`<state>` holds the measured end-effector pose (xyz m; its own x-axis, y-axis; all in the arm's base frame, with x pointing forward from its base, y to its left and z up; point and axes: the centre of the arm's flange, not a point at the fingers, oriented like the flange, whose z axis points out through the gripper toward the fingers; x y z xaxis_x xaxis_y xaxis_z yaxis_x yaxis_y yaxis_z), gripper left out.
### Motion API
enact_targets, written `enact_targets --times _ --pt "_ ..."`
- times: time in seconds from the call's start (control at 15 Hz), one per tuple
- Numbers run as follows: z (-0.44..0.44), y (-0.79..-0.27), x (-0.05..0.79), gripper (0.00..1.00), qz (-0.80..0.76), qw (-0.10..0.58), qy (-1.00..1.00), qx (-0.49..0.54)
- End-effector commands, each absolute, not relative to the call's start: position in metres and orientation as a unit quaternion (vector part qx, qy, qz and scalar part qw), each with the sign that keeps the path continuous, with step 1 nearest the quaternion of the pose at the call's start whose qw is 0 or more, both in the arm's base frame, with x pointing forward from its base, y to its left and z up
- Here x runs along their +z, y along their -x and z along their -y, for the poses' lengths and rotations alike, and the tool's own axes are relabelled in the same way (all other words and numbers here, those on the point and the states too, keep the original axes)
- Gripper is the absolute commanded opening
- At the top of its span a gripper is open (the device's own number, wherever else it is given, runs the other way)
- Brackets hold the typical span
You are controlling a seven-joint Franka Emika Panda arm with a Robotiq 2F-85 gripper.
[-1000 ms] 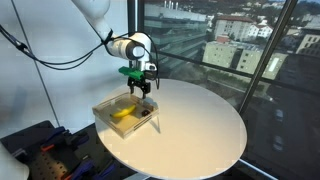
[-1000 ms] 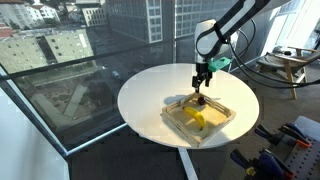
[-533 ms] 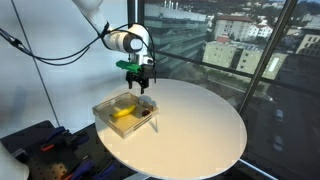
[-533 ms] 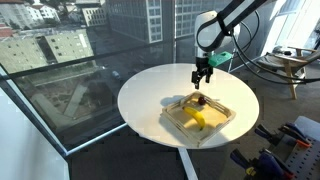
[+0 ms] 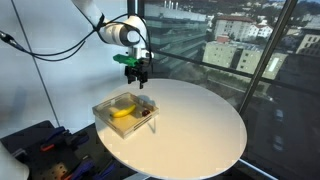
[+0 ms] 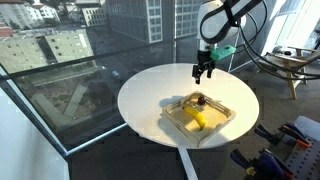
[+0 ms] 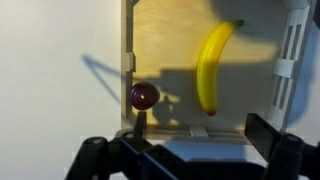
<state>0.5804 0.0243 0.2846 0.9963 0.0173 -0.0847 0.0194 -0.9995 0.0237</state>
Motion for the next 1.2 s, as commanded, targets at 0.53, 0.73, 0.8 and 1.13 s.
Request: enact_targets --times 0.53,0.73,0.8,1.13 --pt "-0.025 -0.562 0.332 1.0 0.019 0.02 -0.999 -0.024" --pt "-0.025 -0.56 0.342 1.0 0.023 0.02 -0.999 -0.019" --pt "-0.025 -0.559 0.345 1.0 0.024 0.02 -0.999 -0.017" --pt "-0.025 -0.556 0.362 1.0 0.025 0.019 -0.999 -0.007"
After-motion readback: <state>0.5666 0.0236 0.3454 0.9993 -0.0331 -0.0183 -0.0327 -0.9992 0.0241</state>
